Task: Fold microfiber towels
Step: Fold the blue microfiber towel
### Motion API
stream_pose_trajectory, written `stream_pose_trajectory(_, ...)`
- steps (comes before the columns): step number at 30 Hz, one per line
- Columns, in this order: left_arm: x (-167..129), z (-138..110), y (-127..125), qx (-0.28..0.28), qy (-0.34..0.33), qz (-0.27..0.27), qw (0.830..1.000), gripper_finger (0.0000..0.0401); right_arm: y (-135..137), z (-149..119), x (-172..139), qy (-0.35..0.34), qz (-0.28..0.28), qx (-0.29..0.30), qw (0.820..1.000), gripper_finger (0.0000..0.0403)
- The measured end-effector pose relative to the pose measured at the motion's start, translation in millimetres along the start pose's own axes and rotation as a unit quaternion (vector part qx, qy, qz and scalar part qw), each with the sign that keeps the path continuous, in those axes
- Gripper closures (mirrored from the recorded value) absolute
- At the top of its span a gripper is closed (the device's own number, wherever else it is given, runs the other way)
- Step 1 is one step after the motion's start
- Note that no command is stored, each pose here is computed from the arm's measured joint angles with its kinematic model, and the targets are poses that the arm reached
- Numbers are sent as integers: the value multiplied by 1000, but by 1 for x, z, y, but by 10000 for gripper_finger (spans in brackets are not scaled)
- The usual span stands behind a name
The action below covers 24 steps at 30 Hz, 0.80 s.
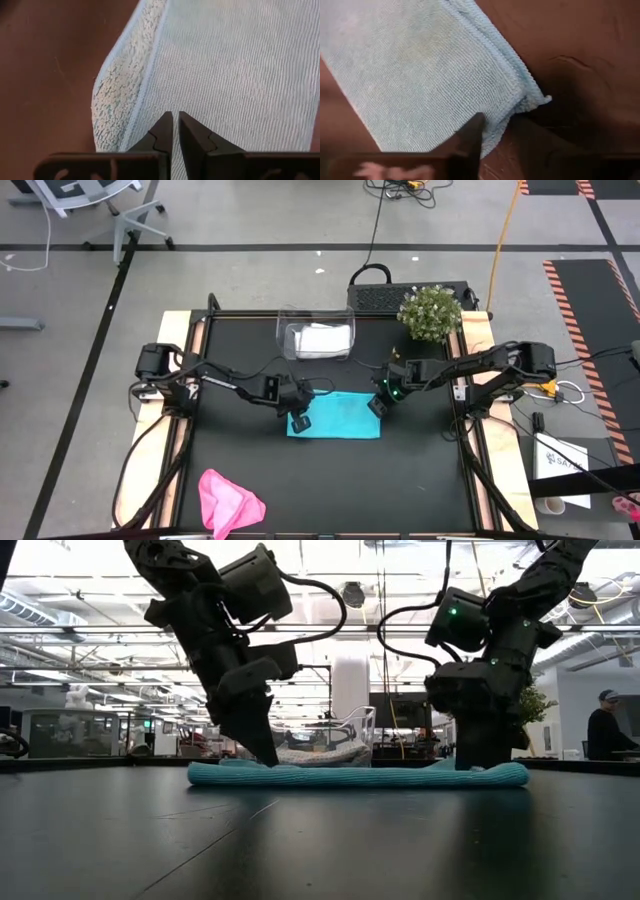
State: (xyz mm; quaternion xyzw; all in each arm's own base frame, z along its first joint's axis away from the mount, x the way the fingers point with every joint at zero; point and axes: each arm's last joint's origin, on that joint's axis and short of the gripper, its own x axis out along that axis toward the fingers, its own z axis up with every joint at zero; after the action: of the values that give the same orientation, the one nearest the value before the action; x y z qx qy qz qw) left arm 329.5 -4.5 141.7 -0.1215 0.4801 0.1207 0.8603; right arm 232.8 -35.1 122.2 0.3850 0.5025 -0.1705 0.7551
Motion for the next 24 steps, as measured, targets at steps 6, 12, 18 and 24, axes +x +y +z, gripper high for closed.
stream_pose_trajectory(6, 0, -3, -3, 53, 11, 0, 999, 370, 0, -1, -5, -6, -2, -4, 1000, 393)
stream_pose_trajectory(12, 0, -4, -3, 62, 13, 1, 998, 370, 0, -2, -8, 2, 4, -3, 1000, 400)
stream_pose_trajectory(18, 0, -3, -3, 51, 11, 0, 999, 370, 0, -4, -13, 8, 7, 10, 1000, 401)
stream_pose_trajectory(24, 0, -3, -3, 50, 10, 0, 999, 370, 4, -3, -23, -6, 28, 15, 999, 402)
